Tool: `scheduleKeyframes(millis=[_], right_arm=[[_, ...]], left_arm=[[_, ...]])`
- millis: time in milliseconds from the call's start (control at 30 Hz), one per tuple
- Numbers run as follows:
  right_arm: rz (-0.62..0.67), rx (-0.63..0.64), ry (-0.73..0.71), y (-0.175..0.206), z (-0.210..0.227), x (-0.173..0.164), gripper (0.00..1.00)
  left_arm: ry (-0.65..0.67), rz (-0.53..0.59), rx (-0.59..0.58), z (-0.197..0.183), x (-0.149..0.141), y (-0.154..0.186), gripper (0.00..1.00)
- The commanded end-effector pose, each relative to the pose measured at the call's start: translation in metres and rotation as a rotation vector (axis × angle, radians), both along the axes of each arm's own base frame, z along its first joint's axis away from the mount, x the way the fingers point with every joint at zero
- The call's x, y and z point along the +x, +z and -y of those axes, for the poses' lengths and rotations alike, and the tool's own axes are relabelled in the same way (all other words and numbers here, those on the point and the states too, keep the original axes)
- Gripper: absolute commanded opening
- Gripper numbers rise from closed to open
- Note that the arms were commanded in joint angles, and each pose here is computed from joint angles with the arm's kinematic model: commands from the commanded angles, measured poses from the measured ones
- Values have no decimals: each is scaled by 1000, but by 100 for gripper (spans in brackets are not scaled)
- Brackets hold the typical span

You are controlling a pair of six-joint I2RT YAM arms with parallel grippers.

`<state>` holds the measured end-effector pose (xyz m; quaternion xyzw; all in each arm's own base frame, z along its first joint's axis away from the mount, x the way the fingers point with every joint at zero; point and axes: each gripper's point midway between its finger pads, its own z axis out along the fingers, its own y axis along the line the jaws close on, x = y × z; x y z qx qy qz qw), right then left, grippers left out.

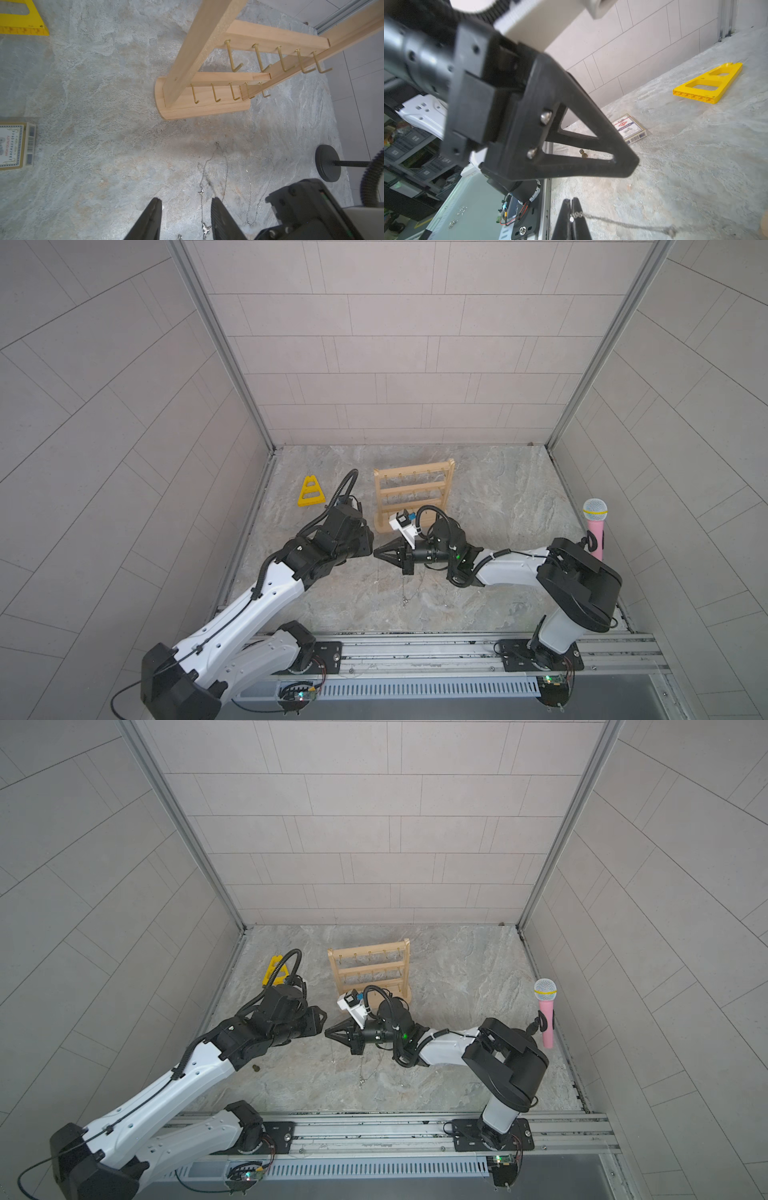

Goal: Hang the necklace on the jewelry display stand
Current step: Pick up the necklace from the center of the board.

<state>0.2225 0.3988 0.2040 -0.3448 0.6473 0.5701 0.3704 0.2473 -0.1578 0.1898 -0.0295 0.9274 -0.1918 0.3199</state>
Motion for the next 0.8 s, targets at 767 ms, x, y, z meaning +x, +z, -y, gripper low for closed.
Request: scheduleKeyframes(millis=[767], right_arm=[[-187, -54, 18, 117, 57, -2, 0]], left_arm=[[-498, 377, -273, 77, -20, 100, 45]])
